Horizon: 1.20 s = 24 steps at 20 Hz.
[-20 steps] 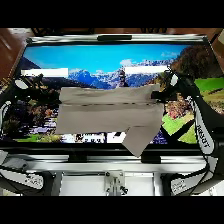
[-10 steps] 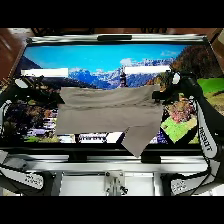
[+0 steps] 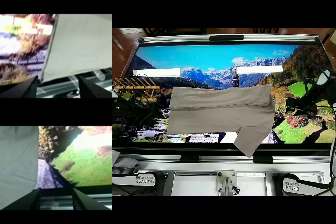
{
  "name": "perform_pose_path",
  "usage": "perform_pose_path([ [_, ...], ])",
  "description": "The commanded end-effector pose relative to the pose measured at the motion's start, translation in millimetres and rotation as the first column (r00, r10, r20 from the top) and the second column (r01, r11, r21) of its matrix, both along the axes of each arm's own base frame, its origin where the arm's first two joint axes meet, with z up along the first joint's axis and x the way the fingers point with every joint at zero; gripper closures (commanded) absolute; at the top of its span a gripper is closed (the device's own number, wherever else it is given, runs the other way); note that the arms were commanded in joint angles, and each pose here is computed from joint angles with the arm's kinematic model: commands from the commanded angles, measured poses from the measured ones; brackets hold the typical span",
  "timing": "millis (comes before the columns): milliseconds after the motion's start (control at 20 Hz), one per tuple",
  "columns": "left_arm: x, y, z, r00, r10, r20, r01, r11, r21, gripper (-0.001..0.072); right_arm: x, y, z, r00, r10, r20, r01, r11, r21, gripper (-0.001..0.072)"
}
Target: Fold the shirts.
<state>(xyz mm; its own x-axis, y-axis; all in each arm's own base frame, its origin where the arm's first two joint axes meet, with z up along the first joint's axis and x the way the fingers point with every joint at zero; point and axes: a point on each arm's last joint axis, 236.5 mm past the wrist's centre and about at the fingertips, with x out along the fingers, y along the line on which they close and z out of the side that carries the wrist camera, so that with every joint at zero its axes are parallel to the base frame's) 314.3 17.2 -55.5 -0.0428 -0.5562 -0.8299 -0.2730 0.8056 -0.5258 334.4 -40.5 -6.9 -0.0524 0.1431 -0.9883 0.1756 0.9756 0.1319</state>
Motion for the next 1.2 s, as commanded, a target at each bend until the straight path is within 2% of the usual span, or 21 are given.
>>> perform_pose_path([
  [0,-41.1,-5.4,-22.8,0.998,0.028,-0.05,-0.03,0.999,-0.037,0.0107,-18.2,7.3,-3.5,0.998,-0.056,-0.011,0.057,0.993,0.103,0.0205],
  [150,-31.4,-20.7,-38.4,0.996,0.084,-0.009,-0.084,0.995,-0.057,0.0107,-20.0,15.3,-7.8,0.999,-0.038,-0.017,0.04,0.993,0.115,0.0205],
  [450,-17.8,-43.3,-51.8,0.997,0.069,0.032,-0.067,0.997,-0.042,0.0114,-19.5,13.9,-8.4,1.0,-0.023,-0.011,0.024,0.994,0.107,0.0205],
  [500,-14.0,-44.9,-54.4,0.996,0.087,0.031,-0.086,0.996,-0.032,0.0154,-20.1,14.1,-8.3,1.0,-0.023,-0.014,0.024,0.994,0.107,0.0205],
  [550,-8.8,-44.1,-56.7,0.993,0.115,0.034,-0.115,0.993,-0.016,0.0383,-21.0,14.4,-8.2,1.0,-0.022,-0.017,0.024,0.994,0.109,0.0205],
  [600,-6.1,-44.3,-56.8,0.991,0.133,0.034,-0.132,0.991,-0.014,0.0539,-23.2,14.9,-8.3,1.0,-0.015,-0.025,0.018,0.994,0.111,0.0205],
  [650,-5.2,-45.4,-55.7,0.99,0.139,0.035,-0.138,0.99,-0.022,0.0641,-29.0,20.0,-10.2,0.999,0.002,-0.039,0.003,0.991,0.133,0.0205],
  [700,-6.5,-46.5,-54.5,0.991,0.131,0.032,-0.13,0.991,-0.028,0.0668,-37.0,35.1,-13.9,0.999,0.021,-0.035,-0.013,0.979,0.205,0.0204],
  [800,-8.2,-47.9,-53.0,0.992,0.12,0.031,-0.119,0.992,-0.034,0.0668,-53.1,55.1,-31.5,0.999,-0.038,-0.004,0.037,0.958,0.286,0.0204],
  [950,-9.5,-48.7,-52.5,0.993,0.117,0.026,-0.116,0.993,-0.037,0.0668,-90.9,66.8,-71.0,0.996,-0.087,-0.035,0.094,0.954,0.285,0.0204],
  [1150,-12.2,-50.5,-51.3,0.995,0.097,0.025,-0.096,0.994,-0.046,0.0668,-95.5,81.3,-91.2,0.991,-0.127,-0.033,0.131,0.941,0.311,0.0204],
])
